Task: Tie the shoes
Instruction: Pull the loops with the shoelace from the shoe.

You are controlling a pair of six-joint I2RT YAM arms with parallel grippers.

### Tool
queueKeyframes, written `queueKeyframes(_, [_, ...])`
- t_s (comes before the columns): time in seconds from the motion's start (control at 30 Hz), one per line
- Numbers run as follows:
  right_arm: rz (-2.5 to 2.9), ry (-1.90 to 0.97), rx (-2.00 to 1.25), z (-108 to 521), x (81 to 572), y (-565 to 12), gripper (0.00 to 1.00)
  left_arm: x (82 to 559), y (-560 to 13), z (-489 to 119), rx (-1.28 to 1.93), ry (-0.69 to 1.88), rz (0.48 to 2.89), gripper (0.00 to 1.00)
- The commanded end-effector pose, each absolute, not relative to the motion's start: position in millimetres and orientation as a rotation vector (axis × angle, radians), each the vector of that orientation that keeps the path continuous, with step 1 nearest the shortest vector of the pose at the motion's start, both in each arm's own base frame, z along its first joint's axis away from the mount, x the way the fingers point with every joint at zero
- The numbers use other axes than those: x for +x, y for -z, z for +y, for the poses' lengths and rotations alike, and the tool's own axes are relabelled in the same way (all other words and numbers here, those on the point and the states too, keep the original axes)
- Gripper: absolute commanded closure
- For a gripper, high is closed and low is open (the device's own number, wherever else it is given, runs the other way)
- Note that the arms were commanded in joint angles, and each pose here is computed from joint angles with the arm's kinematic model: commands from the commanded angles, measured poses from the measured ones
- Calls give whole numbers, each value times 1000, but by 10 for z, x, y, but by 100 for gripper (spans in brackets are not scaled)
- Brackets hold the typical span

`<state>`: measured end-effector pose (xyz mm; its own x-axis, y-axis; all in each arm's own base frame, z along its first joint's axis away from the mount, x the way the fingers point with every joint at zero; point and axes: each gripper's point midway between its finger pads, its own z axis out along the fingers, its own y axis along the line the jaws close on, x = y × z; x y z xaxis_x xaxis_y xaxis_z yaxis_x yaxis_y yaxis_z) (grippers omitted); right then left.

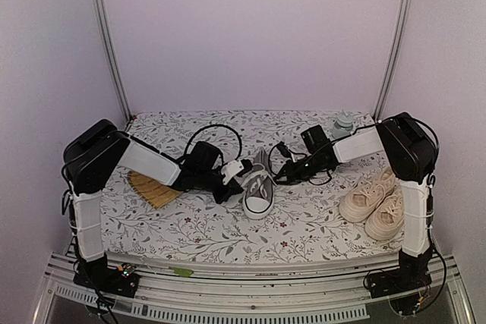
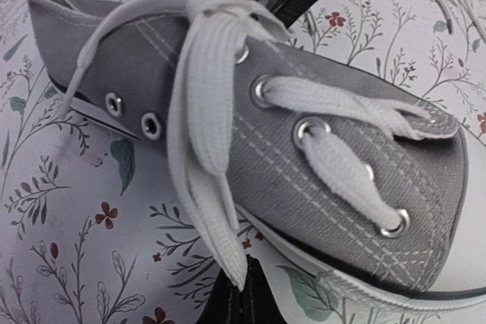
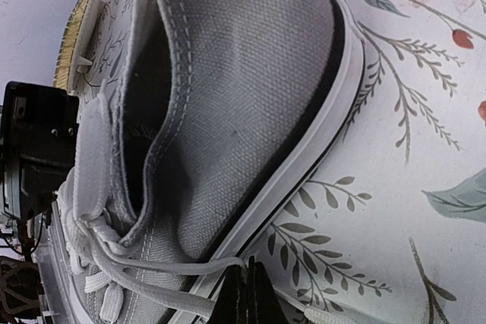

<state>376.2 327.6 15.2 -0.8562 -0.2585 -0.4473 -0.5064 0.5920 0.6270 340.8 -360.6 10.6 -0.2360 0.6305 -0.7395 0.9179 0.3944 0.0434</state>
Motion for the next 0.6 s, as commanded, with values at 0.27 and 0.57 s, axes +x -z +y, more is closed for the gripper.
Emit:
queueKeyframes(0.27, [2527, -1100, -604, 3247, 3807, -200, 99, 3157, -13, -3630, 1364, 579, 2009, 100])
queueKeyframes(0.57, [2468, -924, -600, 3065, 3925, -696, 59, 3148, -335, -3519, 1373, 502, 1939, 40])
